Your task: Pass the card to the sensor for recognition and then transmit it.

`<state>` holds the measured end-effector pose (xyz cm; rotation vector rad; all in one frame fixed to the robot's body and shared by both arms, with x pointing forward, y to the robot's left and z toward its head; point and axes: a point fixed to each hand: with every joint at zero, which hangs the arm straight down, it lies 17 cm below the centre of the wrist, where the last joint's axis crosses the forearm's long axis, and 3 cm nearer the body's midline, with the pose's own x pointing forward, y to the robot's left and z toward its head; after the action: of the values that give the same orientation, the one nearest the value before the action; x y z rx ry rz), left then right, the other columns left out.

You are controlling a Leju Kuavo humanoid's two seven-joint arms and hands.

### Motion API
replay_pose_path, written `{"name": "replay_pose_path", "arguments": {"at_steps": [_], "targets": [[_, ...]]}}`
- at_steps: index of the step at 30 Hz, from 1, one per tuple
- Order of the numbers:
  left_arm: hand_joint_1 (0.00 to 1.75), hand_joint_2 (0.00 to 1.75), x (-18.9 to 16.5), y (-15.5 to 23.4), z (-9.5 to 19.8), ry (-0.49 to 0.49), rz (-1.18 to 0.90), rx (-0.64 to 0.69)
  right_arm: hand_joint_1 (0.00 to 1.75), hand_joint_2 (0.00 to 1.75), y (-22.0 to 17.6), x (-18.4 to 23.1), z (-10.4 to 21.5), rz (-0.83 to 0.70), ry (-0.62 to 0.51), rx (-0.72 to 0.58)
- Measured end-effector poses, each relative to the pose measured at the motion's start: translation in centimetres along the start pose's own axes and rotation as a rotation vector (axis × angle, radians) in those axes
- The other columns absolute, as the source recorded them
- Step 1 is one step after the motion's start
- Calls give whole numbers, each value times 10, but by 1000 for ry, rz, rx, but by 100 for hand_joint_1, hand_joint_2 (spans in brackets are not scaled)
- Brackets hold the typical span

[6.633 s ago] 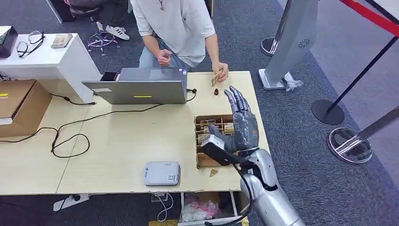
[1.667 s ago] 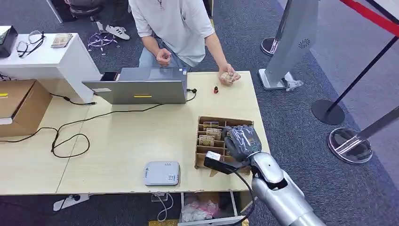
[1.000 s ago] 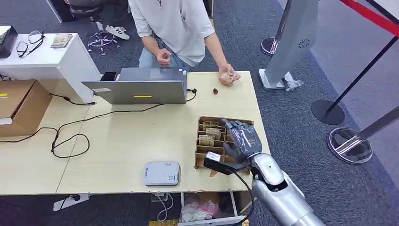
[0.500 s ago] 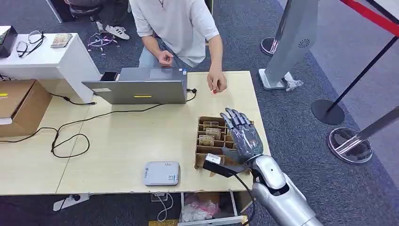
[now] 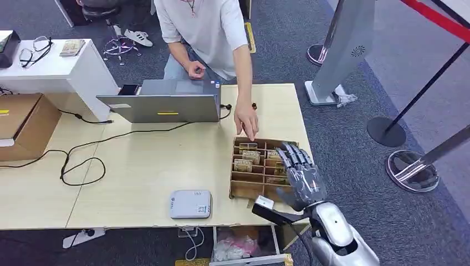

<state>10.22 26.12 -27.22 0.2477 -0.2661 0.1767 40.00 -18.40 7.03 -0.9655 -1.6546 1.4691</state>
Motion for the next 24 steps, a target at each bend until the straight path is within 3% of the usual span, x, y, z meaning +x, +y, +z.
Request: {"name": "replay_pose_path", "arguments": {"at_steps": [24], "targets": [[0,0,1,-3,1,-4,-2,-6,0,175,-13,-11,-6,10,-10,-2]]}}
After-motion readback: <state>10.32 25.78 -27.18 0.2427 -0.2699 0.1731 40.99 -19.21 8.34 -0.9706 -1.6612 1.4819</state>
